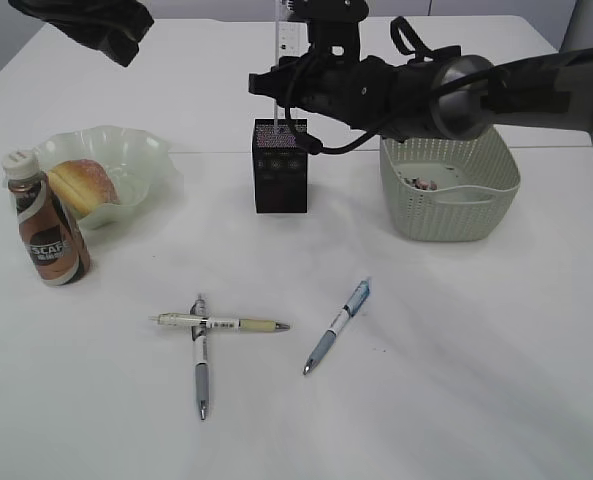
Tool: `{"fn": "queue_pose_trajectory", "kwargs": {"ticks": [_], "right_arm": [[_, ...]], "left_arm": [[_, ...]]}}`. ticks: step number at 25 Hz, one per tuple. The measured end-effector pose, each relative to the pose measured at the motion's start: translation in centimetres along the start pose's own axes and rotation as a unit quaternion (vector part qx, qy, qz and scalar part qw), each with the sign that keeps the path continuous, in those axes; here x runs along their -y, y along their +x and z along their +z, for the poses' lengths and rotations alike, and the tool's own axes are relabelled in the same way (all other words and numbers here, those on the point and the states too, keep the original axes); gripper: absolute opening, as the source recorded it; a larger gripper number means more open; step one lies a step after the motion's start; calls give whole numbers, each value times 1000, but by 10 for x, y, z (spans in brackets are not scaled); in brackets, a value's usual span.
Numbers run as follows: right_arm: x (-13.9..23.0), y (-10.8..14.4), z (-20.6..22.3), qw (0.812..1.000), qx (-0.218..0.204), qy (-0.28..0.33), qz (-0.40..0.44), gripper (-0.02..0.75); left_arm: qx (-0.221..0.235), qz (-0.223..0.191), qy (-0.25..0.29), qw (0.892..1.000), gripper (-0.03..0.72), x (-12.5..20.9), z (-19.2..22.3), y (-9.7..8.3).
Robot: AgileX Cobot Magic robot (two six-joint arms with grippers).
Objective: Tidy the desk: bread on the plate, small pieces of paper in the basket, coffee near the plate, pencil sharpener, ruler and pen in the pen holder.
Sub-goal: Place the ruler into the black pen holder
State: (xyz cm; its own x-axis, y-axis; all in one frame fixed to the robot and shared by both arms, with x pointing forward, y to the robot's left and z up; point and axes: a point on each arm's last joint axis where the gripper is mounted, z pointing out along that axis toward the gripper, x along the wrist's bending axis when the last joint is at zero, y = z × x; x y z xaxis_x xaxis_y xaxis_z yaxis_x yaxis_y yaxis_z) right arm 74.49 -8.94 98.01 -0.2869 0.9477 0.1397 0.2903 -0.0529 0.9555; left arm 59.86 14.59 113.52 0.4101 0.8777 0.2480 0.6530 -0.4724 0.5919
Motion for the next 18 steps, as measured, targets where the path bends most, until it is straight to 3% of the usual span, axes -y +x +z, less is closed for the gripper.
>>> {"fn": "queue_pose_trajectory", "kwargs": {"ticks": [18], "right_arm": [[14,-2,12,1000,5,0,7,241]], "left_arm": [[-2,2,-6,1000,350,-1,0,0]]}}
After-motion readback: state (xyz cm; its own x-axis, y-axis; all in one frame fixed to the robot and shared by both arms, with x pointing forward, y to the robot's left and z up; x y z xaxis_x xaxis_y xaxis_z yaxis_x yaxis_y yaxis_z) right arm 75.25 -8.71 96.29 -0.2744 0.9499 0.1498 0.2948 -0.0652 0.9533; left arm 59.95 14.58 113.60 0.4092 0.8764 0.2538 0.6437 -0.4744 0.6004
